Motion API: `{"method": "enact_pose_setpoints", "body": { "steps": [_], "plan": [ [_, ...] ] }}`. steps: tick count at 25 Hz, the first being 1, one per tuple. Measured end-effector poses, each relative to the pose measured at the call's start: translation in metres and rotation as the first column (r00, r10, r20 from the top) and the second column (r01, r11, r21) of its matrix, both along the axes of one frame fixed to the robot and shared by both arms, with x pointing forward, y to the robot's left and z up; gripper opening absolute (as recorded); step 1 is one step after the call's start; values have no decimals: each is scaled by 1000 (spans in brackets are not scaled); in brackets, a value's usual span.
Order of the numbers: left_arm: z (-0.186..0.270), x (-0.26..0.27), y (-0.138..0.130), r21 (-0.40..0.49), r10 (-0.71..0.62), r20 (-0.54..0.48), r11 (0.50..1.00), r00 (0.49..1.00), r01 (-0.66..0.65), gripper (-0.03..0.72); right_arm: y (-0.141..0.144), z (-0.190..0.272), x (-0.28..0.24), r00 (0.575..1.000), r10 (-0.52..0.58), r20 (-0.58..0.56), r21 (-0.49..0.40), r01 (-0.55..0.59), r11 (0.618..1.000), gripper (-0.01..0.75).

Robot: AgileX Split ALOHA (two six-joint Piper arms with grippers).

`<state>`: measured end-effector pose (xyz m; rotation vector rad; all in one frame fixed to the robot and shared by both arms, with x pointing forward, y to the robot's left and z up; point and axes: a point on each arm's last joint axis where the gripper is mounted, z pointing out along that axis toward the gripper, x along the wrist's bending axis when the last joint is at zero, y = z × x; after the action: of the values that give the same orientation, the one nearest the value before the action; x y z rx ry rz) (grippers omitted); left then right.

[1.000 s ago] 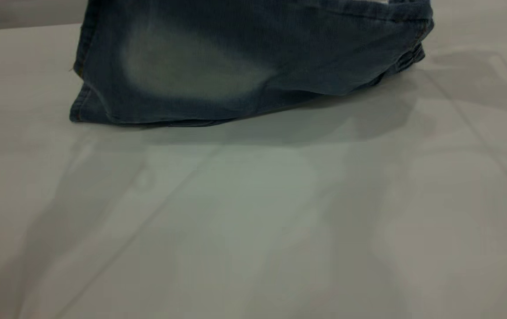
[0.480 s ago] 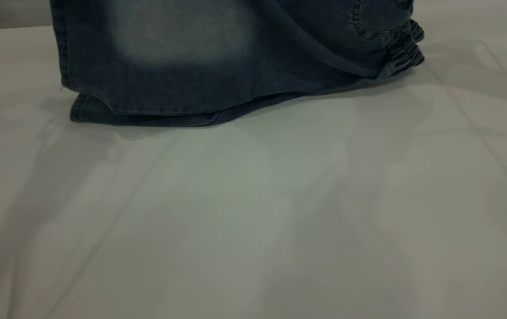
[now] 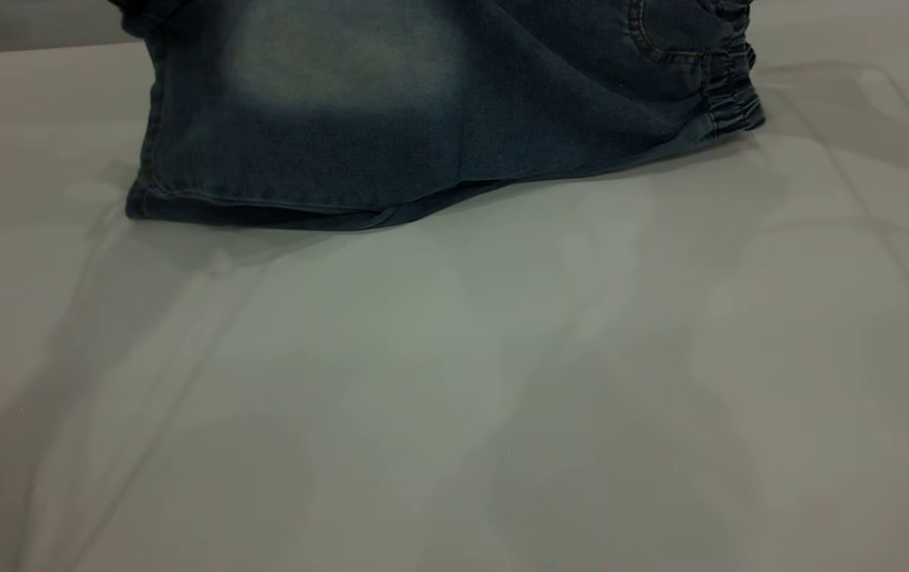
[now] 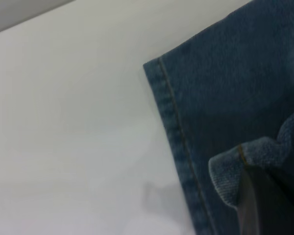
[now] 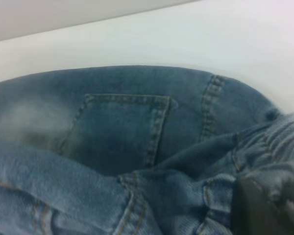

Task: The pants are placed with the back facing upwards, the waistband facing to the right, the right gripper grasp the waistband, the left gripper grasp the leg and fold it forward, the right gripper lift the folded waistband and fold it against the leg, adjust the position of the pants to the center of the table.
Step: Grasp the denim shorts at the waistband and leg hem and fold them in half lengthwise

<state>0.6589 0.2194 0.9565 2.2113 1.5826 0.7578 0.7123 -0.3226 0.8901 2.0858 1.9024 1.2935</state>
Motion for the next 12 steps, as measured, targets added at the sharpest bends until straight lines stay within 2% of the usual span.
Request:
{"method": "enact_pose_setpoints", "body": {
  "steps": [8,12],
  "plan": [
    [10,11,0,30,-18,40,999,999,17,27,-4,-1,3,999,-26,31,-43,28,999,36],
    [10,10,1,45,-18,29,999,999,16,27,-4,1,5,998,-30,59,-36,32,999,88]
  ]
}}
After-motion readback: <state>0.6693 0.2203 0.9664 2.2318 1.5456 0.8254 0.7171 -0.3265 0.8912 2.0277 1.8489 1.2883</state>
